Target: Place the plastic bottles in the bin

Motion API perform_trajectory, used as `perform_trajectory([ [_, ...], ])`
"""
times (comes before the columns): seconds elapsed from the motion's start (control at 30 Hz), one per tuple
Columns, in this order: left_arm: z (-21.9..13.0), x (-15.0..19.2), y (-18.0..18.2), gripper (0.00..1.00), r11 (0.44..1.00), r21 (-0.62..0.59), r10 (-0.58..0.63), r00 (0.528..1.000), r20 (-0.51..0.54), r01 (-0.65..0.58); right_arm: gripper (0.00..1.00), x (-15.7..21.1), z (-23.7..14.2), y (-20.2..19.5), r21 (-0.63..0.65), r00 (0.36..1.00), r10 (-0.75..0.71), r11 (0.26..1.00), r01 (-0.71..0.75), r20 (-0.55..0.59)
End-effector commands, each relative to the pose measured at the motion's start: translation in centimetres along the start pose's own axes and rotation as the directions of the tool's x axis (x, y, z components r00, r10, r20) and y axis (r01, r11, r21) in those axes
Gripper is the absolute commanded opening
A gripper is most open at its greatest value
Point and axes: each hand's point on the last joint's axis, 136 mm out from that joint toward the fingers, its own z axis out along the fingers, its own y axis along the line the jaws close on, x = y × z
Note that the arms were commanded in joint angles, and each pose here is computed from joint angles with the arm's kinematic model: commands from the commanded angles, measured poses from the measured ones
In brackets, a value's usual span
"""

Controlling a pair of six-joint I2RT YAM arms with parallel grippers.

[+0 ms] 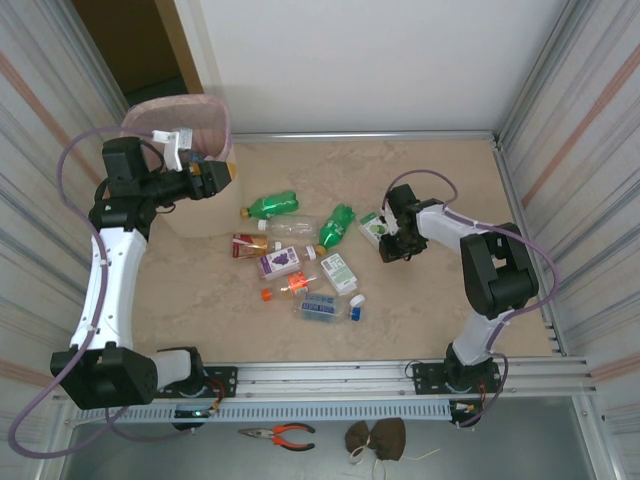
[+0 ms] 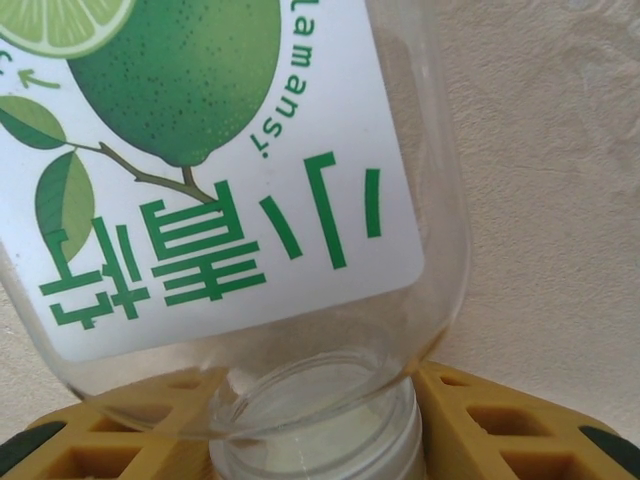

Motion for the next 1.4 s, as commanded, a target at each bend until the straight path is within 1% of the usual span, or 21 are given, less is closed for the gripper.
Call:
perform_trajectory([
  [0.0,-0.4,-0.3,-1.0,0.76,0.999,0.027,0.021,1.000,0.020,-0.022,0.46,0.4,0.3,0.7,-0.013,1.000,-0.013,1.000,0.013,-0.014],
  [0.07,-0.4,-0.3,-1.1,0.76,0.999,0.028,0.023,1.000,0.020,-0.024,0.46,0.6,0.2,0.9,-0.014,1.000,-0.017,1.000,0.017,-0.017],
  [0.17,-0.4,-0.1,-1.1,0.76,0.999,0.030,0.021,1.000,0.016,-0.021,0.51,0.8,0.2,1.3,-0.006,0.999,-0.031,1.000,0.031,-0.023],
  [0.33,-0.3,-0.1,-1.0,0.76,0.999,0.034,0.016,1.000,0.014,-0.016,0.55,1.1,0.2,1.7,0.004,0.998,-0.049,0.999,0.049,-0.032],
  [0.7,-0.3,-0.1,-1.1,0.76,0.999,0.042,0.012,1.000,0.014,-0.013,0.50,2.0,0.6,2.2,0.026,0.997,-0.059,0.998,0.061,-0.057],
  [0.83,-0.3,-0.1,-1.2,0.76,0.999,0.043,0.013,1.000,0.015,-0.014,0.46,2.1,0.5,2.3,0.039,0.997,-0.052,0.998,0.054,-0.053],
  [0.97,-0.3,-0.2,-1.3,0.75,0.999,0.050,0.010,1.000,0.020,-0.011,0.41,1.6,-0.5,2.4,0.039,0.999,-0.039,0.998,0.040,-0.015],
  [1.1,-0.3,-0.3,-1.5,0.75,0.998,0.062,0.005,1.000,0.027,-0.007,0.38,1.0,-2.2,2.6,0.028,0.999,-0.017,0.999,0.016,0.040],
  [1.27,-0.1,-0.6,-1.9,0.75,0.996,0.094,0.006,0.999,0.042,-0.010,0.38,0.0,-5.7,2.7,0.011,0.991,0.012,1.000,-0.013,0.132],
  [1.37,0.1,-0.9,-2.6,0.75,0.993,0.115,0.025,0.998,0.052,-0.031,0.38,-0.8,-8.6,3.4,-0.036,0.978,0.029,0.999,-0.022,0.208],
])
